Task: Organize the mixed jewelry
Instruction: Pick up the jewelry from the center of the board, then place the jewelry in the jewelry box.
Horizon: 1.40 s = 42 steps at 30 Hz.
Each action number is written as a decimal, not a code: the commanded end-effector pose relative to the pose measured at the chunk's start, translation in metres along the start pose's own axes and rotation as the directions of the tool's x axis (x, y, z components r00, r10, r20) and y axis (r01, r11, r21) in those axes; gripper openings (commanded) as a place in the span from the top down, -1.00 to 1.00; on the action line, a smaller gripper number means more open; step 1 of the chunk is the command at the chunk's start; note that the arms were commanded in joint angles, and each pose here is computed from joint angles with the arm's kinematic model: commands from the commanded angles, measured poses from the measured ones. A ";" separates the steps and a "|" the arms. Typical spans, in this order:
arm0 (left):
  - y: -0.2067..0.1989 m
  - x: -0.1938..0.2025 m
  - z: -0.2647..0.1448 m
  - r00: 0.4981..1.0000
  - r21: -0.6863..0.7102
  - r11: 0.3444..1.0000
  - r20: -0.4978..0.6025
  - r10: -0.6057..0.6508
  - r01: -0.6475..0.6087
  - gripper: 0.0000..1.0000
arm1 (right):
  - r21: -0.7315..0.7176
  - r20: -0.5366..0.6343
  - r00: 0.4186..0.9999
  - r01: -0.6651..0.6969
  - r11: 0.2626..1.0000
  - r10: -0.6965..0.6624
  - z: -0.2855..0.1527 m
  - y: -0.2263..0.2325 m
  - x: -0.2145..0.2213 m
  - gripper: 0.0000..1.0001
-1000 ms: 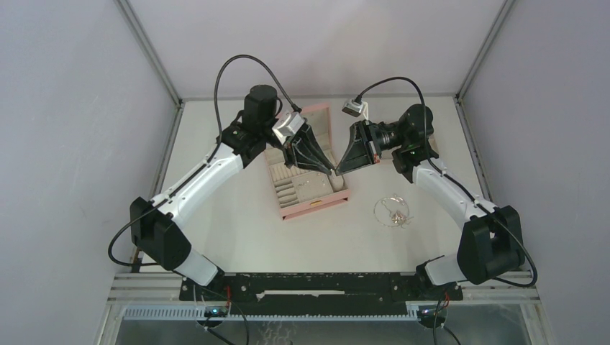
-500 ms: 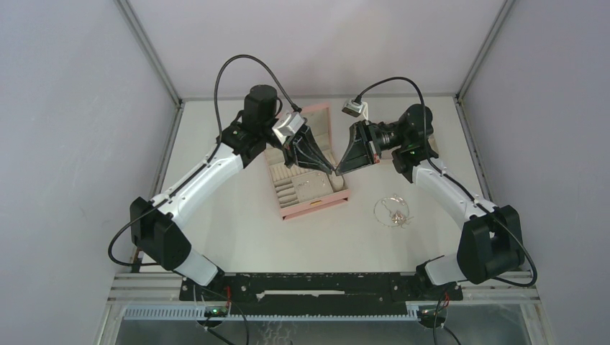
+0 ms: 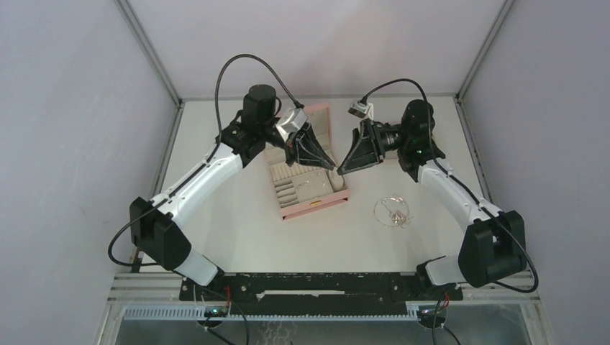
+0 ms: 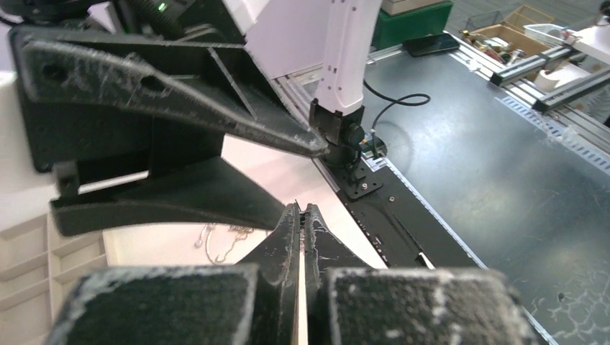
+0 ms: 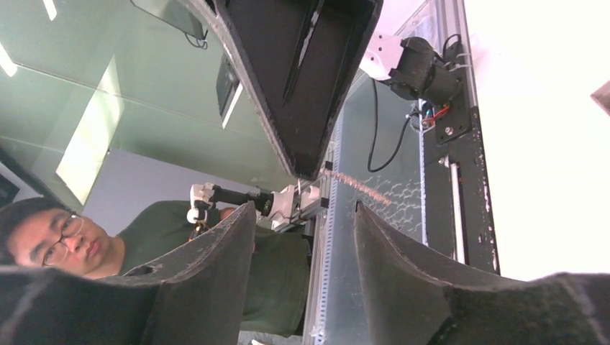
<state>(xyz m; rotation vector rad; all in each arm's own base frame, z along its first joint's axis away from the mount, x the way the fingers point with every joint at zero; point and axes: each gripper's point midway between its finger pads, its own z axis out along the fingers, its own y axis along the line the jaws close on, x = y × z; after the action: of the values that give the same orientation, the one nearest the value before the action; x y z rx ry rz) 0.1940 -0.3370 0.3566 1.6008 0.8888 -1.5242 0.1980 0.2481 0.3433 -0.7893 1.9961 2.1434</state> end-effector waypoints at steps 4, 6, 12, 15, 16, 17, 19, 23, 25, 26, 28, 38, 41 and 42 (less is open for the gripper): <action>0.010 0.002 -0.012 0.998 -0.176 0.983 -0.044 -0.051 0.043 1.00 | 0.071 0.110 0.993 0.034 0.997 -0.041 -0.024 0.002 0.005 -0.31; 0.012 0.007 -0.016 0.995 -0.236 0.971 -0.070 -0.066 0.048 1.00 | 0.126 0.177 0.984 0.010 0.992 -0.033 -0.033 -0.008 0.000 -0.32; 0.008 0.023 -0.028 0.977 -0.394 0.913 -0.130 -0.166 0.102 1.00 | 0.366 0.390 0.920 -0.115 0.923 -0.041 -0.064 -0.057 -0.022 -0.32; 0.002 0.037 -0.033 0.955 -0.464 0.872 -0.153 -0.253 0.157 1.00 | 0.464 0.449 0.892 -0.180 0.867 -0.055 -0.077 -0.077 -0.028 -0.32; 0.000 0.043 -0.036 0.946 -0.488 0.857 -0.166 -0.278 0.166 1.00 | 0.486 0.460 0.886 -0.194 0.852 -0.061 -0.080 -0.081 -0.029 -0.32; -0.003 0.049 -0.038 0.938 -0.504 0.846 -0.177 -0.298 0.174 1.00 | 0.508 0.475 0.878 -0.210 0.835 -0.068 -0.084 -0.085 -0.030 -0.32; -0.007 0.060 -0.042 0.931 -0.537 0.827 -0.192 -0.312 0.166 1.00 | 0.544 0.497 0.863 -0.233 0.806 -0.086 -0.091 -0.091 -0.032 -0.32; -0.007 0.101 -0.052 0.918 -0.607 0.780 -0.203 -0.340 0.155 1.00 | 0.576 0.520 0.849 -0.264 0.774 -0.097 -0.098 -0.100 -0.033 -0.32; -0.005 0.120 -0.057 0.911 -0.641 0.754 -0.209 -0.355 0.147 1.00 | 0.577 0.525 0.847 -0.282 0.767 -0.084 -0.100 -0.104 -0.032 -0.32; -0.004 0.130 -0.060 0.905 -0.654 0.741 -0.212 -0.369 0.149 1.00 | 0.578 0.524 0.848 -0.285 0.765 -0.080 -0.100 -0.105 -0.032 -0.32; -0.001 0.146 -0.066 0.886 -0.691 0.707 -0.221 -0.408 0.153 1.00 | 0.581 0.524 0.849 -0.292 0.760 -0.074 -0.100 -0.107 -0.030 -0.32; 0.011 0.182 -0.083 0.752 -0.776 0.585 -0.235 -0.616 0.236 1.00 | 0.601 0.515 0.855 -0.307 0.738 -0.064 -0.102 -0.113 -0.023 -0.32; 0.014 0.194 -0.086 0.695 -0.791 0.553 -0.242 -0.677 0.263 1.00 | 0.601 0.513 0.856 -0.308 0.738 -0.060 -0.102 -0.114 -0.022 -0.32; 0.016 0.196 -0.087 0.688 -0.795 0.546 -0.242 -0.685 0.264 1.00 | 0.601 0.511 0.857 -0.307 0.738 -0.060 -0.102 -0.114 -0.022 -0.32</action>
<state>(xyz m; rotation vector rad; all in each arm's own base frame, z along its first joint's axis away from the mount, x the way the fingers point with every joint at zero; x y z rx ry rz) 0.2511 -0.2734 0.1620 1.2273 2.0421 -0.8430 0.2884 0.1732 0.2301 0.1077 2.3485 1.3033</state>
